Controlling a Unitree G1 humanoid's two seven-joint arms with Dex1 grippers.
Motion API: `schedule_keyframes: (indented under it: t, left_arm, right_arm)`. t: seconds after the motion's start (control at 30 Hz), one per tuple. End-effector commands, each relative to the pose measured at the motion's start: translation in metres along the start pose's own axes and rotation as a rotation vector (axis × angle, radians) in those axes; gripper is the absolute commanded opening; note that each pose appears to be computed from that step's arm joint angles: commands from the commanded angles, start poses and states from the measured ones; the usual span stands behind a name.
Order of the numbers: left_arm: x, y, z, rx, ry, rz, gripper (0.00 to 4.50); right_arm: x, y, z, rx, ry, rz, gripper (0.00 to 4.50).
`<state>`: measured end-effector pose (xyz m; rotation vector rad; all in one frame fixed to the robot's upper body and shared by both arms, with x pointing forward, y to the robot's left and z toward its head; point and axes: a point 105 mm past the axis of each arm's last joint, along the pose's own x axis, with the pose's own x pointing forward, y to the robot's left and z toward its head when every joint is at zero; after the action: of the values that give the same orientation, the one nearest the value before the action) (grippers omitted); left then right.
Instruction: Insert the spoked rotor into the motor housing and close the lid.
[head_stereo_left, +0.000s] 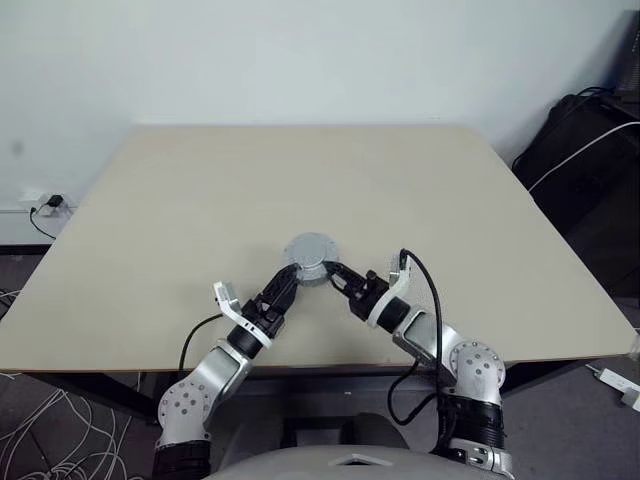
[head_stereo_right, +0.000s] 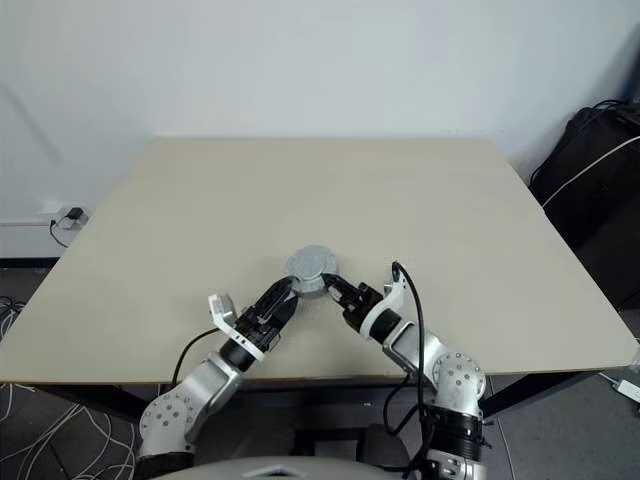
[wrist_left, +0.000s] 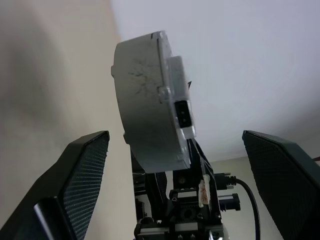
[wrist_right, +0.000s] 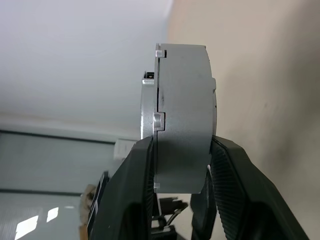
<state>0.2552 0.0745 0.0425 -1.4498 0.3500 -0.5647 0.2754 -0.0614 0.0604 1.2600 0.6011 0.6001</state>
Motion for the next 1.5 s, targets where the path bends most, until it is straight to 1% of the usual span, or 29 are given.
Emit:
schedule_keyframes:
  t: [0.03, 0.17, 0.4, 0.5, 0.57, 0.67, 0.7, 0.87, 0.93, 0.97, 1.03, 1.1, 1.17, 1.2, 1.23, 1.3, 1.37, 1.4, 1.5]
  left_arm:
    - [0.017, -0.014, -0.021, -0.142, -0.044, -0.099, 4.50]
    - [0.017, -0.014, -0.020, -0.147, -0.059, -0.105, 4.50]
    - [0.016, -0.014, -0.017, -0.159, -0.078, -0.114, 4.50]
    - [0.016, -0.014, -0.016, -0.163, -0.081, -0.115, 3.94]
    - [0.016, -0.015, -0.017, -0.165, -0.080, -0.117, 3.32]
    - [0.015, -0.015, -0.017, -0.167, -0.081, -0.120, 2.28]
    - [0.015, -0.015, -0.017, -0.168, -0.081, -0.120, 2.20]
    - [0.014, -0.015, -0.015, -0.163, -0.084, -0.117, 2.20]
    - [0.014, -0.014, -0.014, -0.154, -0.087, -0.107, 2.20]
    - [0.015, -0.013, -0.012, -0.141, -0.088, -0.098, 2.20]
    - [0.016, -0.012, -0.007, -0.119, -0.091, -0.086, 2.18]
    - [0.018, -0.011, -0.003, -0.103, -0.095, -0.072, 2.14]
    - [0.021, -0.009, 0.001, -0.087, -0.097, -0.058, 2.14]
    - [0.022, -0.009, 0.003, -0.080, -0.098, -0.053, 2.14]
    - [0.023, -0.008, 0.004, -0.075, -0.101, -0.050, 2.14]
    - [0.026, -0.008, 0.008, -0.064, -0.108, -0.044, 2.14]
    - [0.031, -0.007, 0.014, -0.052, -0.119, -0.039, 2.14]
    - [0.034, -0.006, 0.018, -0.042, -0.126, -0.031, 2.14]
    - [0.041, 0.000, 0.025, -0.016, -0.142, 0.006, 2.13]
  right_arm:
    - [0.002, 0.030, -0.006, -0.038, 0.036, 0.119, 1.31]
    - [0.000, 0.032, -0.015, -0.041, 0.077, 0.128, 1.31]
    - [-0.003, 0.034, -0.019, -0.041, 0.098, 0.129, 1.31]
    - [-0.003, 0.034, -0.019, -0.039, 0.097, 0.130, 1.31]
    - [-0.003, 0.034, -0.020, -0.039, 0.100, 0.128, 1.31]
    - [-0.003, 0.033, -0.020, -0.043, 0.101, 0.121, 1.31]
    - [-0.003, 0.032, -0.019, -0.056, 0.091, 0.108, 1.31]
    - [-0.007, 0.033, -0.014, -0.111, 0.061, 0.110, 1.31]
    - [-0.010, 0.035, -0.015, -0.125, 0.065, 0.119, 2.06]
    - [-0.013, 0.034, -0.017, -0.178, 0.084, 0.097, 2.28]
    - [-0.019, 0.031, -0.021, -0.314, 0.124, 0.032, 2.67]
    - [-0.023, 0.026, -0.021, -0.452, 0.139, -0.032, 3.30]
    - [-0.028, 0.023, -0.017, -0.608, 0.123, -0.083, 4.02]
    - [-0.030, 0.022, -0.016, -0.658, 0.110, -0.094, 4.31]
    - [-0.032, 0.022, -0.013, -0.696, 0.089, -0.101, 4.50]
    - [-0.035, 0.020, -0.009, -0.778, 0.047, -0.108, 4.50]
    - [-0.040, 0.020, -0.004, -0.940, -0.012, -0.110, 4.50]
    - [-0.042, 0.018, -0.005, -1.019, -0.019, -0.110, 4.50]
    - [-0.045, 0.012, -0.010, -1.155, -0.030, -0.092, 4.50]
